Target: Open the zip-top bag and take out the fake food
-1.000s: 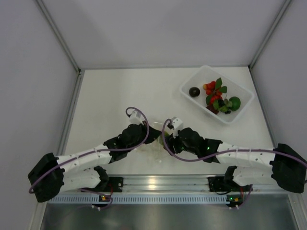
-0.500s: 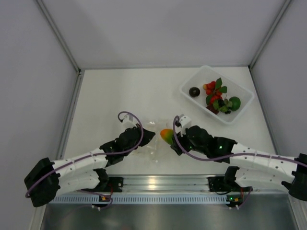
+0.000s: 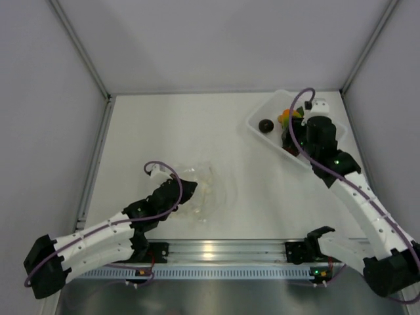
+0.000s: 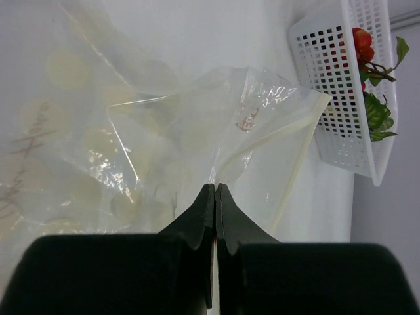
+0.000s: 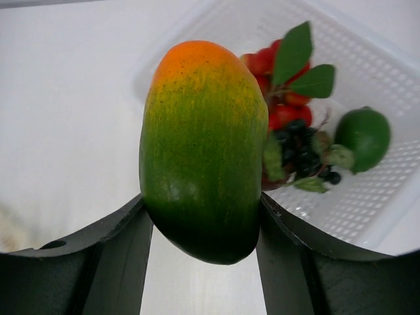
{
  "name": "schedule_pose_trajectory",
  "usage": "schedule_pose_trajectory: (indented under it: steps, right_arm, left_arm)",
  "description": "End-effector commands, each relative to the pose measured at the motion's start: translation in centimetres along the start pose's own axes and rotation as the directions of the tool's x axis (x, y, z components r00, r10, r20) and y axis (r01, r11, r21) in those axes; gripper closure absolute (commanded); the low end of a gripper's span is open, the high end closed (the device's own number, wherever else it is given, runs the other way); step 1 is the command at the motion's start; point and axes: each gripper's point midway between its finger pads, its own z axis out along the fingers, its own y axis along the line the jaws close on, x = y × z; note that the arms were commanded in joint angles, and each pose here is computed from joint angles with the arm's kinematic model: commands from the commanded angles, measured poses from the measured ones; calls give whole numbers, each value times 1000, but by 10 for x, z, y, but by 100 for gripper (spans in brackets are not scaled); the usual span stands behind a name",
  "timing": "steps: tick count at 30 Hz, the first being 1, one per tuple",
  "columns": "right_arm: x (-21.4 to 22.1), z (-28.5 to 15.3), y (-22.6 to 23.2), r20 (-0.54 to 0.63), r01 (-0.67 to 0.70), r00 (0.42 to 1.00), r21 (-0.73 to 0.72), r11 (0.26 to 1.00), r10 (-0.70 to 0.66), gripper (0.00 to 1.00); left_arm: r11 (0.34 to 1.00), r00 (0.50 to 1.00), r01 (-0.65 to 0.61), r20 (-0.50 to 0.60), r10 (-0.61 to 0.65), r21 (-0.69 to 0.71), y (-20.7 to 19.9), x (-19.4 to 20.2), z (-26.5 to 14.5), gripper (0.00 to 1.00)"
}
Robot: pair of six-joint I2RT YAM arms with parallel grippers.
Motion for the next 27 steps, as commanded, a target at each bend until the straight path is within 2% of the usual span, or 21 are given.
schedule_pose_trajectory:
  steps: [1, 5, 6, 8, 11, 16, 17, 18, 20, 21, 22, 24, 27]
  right_arm:
    - [-20, 42, -28, -5, 34, 999, 56, 998, -34, 99]
    - [-19, 85, -52, -58, 29, 998, 113, 993, -23, 97]
    - [-8, 100, -52, -99, 37, 995, 108, 993, -26, 97]
    - [-14, 116, -47, -93, 39, 995, 79, 996, -32, 97]
    - [-3, 144, -44, -148, 33, 989, 74, 997, -21, 95]
    - [6, 177, -41, -175, 16, 985, 75, 997, -3, 71]
    - [9, 180, -42, -189, 18, 982, 79, 997, -3, 66]
    - [8, 185, -42, -198, 16, 980, 83, 996, 0, 55]
    - [8, 186, -41, -204, 16, 979, 83, 996, 1, 46]
    - [4, 184, -42, -195, 9, 981, 86, 996, 8, 26]
    - [2, 183, -41, -194, 3, 981, 86, 996, 14, 20]
    - [-5, 173, -38, -198, 1, 980, 76, 997, 14, 13]
    - [-19, 153, -36, -152, -16, 988, 74, 997, 27, 10]
  left_arm:
    - [997, 997, -62, 47, 64, -41, 3, -17, -9, 100]
    - [991, 990, -126, 53, 128, -44, -4, -28, -21, 100]
    - [990, 989, -134, 52, 136, -45, -4, -29, -22, 100]
    - [982, 982, -181, 41, 183, -55, -3, -30, -25, 100]
    - [968, 972, -230, 21, 233, -96, -1, -33, -28, 100]
    - [942, 951, -300, 35, 308, -151, -7, -52, -37, 100]
    - [938, 947, -309, 40, 318, -156, -10, -56, -38, 100]
    - [926, 936, -342, 35, 351, -160, -11, -59, -38, 100]
    - [909, 922, -372, 38, 385, -189, -22, -72, -39, 100]
    - [894, 909, -401, 37, 416, -198, -27, -77, -39, 100]
    - [886, 901, -416, 37, 432, -206, -37, -83, -37, 100]
    - [857, 880, -455, 24, 474, -243, -39, -92, -34, 100]
    - [816, 855, -493, 5, 518, -301, -41, -105, -26, 100]
